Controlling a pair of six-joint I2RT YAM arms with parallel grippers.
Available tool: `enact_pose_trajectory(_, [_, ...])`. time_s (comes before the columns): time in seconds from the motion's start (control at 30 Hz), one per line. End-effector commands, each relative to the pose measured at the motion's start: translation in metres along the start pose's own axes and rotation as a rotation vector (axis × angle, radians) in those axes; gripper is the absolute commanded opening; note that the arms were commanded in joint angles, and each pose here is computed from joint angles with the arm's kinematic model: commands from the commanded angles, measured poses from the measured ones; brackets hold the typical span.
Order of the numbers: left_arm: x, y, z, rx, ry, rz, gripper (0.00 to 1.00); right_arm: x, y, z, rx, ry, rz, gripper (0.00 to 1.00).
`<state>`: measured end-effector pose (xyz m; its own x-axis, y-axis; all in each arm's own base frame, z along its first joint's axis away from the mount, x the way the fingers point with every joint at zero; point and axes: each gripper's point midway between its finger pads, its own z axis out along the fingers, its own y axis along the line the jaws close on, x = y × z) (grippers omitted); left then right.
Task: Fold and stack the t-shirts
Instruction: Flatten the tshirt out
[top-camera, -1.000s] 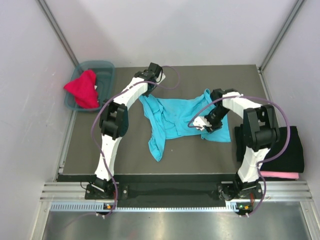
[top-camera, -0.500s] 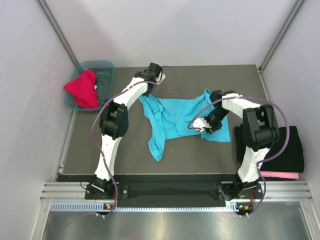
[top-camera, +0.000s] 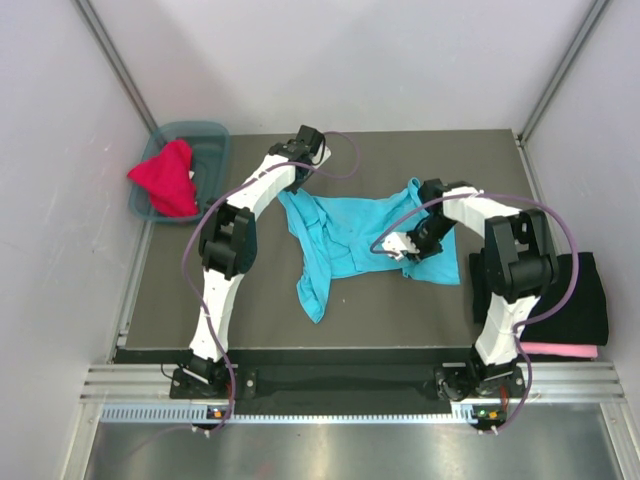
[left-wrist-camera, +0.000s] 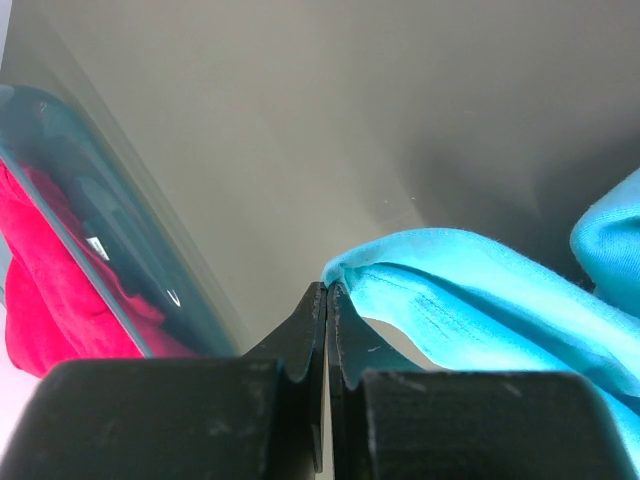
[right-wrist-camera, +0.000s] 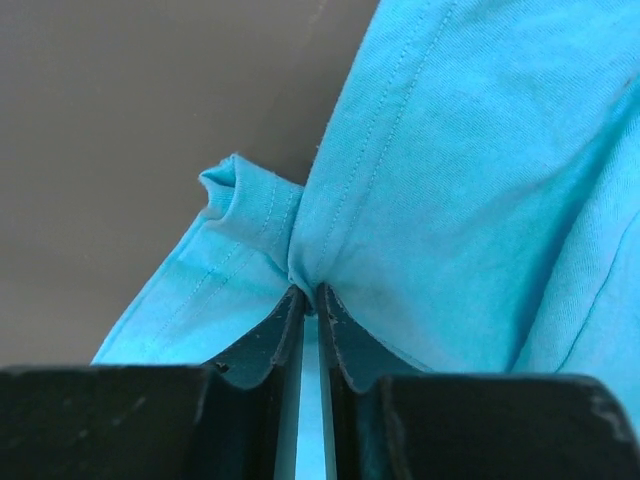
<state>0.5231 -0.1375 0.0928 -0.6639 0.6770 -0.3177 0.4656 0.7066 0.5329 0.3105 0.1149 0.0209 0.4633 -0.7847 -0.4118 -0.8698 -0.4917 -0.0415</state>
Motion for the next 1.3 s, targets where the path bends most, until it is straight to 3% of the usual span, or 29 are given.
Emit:
enact_pose_trajectory(0.0, [-0.001,0.004,0.002,-0.013,0.001,-0.014,0.0,-0.007,-0.026,-0.021,0.105,-0.006,0.018,0.06])
enact_pose_trajectory(0.07, [-0.003,0.009,-0.003,-0.022,-0.01,-0.017,0.0,-0.005,-0.039,-0.034,0.164,-0.014,0.071,0.01])
enact_pose_trajectory(0.3, [-0.002,0.04,-0.023,-0.068,-0.05,-0.021,0.0,-0.009,-0.092,-0.107,0.39,-0.015,0.169,0.0])
enact_pose_trajectory(0.6, [-0.022,0.062,-0.061,-0.066,-0.169,-0.032,0.0,-0.043,-0.075,-0.139,0.458,-0.035,0.28,0.0])
enact_pose_trajectory(0.7, [-0.02,0.064,-0.076,-0.051,-0.196,-0.042,0.0,-0.063,-0.058,-0.136,0.379,-0.005,0.283,0.09])
enact_pose_trajectory(0.8, [-0.017,0.061,-0.09,-0.024,-0.229,-0.067,0.0,-0.086,-0.047,-0.121,0.351,-0.044,0.316,0.0])
enact_pose_trajectory(0.93, [-0.018,0.061,-0.109,-0.015,-0.262,-0.093,0.0,-0.101,-0.06,-0.139,0.465,-0.075,0.346,0.0])
enact_pose_trajectory(1.03, [-0.021,0.074,-0.136,-0.023,-0.305,-0.135,0.0,-0.097,-0.09,-0.2,0.656,-0.124,0.459,0.0])
enact_pose_trajectory(1.1, [-0.023,0.087,-0.154,-0.059,-0.34,-0.153,0.0,-0.097,-0.113,-0.264,0.859,-0.168,0.542,0.0])
enact_pose_trajectory(1.27, [-0.023,0.143,-0.224,-0.231,-0.468,-0.198,0.0,-0.075,-0.12,-0.406,1.294,-0.216,0.705,0.0])
